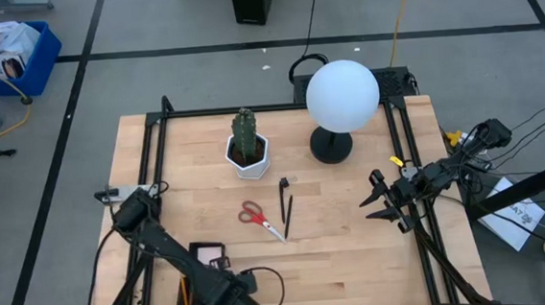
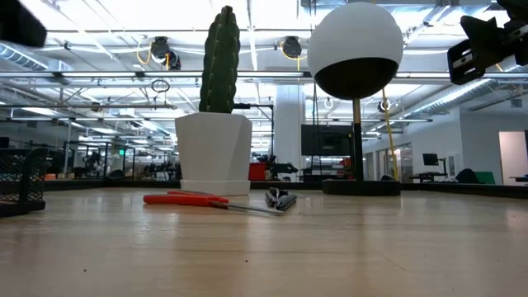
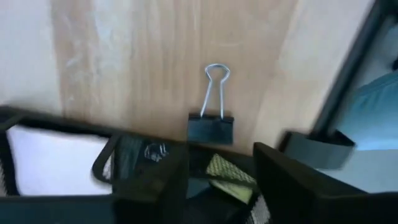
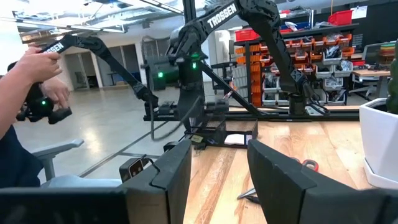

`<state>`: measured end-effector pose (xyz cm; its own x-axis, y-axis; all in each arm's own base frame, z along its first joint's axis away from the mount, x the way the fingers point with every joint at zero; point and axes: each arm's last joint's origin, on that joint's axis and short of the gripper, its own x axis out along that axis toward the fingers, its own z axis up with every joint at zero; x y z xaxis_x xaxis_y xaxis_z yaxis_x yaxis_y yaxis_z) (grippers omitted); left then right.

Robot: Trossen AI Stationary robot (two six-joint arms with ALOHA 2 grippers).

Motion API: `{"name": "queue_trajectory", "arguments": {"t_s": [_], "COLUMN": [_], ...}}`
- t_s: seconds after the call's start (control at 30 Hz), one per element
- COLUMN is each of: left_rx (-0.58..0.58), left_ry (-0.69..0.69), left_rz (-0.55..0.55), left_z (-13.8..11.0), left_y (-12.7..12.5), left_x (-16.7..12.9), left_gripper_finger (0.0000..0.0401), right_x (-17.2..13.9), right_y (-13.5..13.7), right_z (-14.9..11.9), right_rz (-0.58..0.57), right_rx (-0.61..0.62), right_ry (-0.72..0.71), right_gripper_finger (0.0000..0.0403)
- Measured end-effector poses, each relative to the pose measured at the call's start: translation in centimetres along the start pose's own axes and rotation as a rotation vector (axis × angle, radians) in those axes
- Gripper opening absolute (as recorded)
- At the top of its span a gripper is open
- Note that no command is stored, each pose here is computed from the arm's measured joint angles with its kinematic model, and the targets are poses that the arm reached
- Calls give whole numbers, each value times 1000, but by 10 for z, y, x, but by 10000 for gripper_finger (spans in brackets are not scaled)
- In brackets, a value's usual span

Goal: Pick and place office supplies into organizer
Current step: Put the bottom binder clip in the desk organizer

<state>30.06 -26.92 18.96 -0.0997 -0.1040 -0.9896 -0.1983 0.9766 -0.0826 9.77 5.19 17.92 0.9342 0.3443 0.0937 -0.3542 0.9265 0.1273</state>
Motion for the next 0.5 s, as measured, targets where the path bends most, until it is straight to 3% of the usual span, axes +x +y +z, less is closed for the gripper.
{"name": "queue_trajectory", "arguments": {"t_s": [0.3, 0.5], "left_rx": [39, 44], "left_ry": [68, 83], "left_rz": [59, 62], "left_z": [7, 11], "left_y": [0, 2], "left_x": [29, 33], "left_gripper_finger": [263, 279], "right_x": [0, 0], "right_y": [0, 0], "right_z": [0, 0], "right_rz": [0, 0], "right_rx": [0, 0], "right_ry": [0, 0], "right_gripper_finger": [153, 153]}}
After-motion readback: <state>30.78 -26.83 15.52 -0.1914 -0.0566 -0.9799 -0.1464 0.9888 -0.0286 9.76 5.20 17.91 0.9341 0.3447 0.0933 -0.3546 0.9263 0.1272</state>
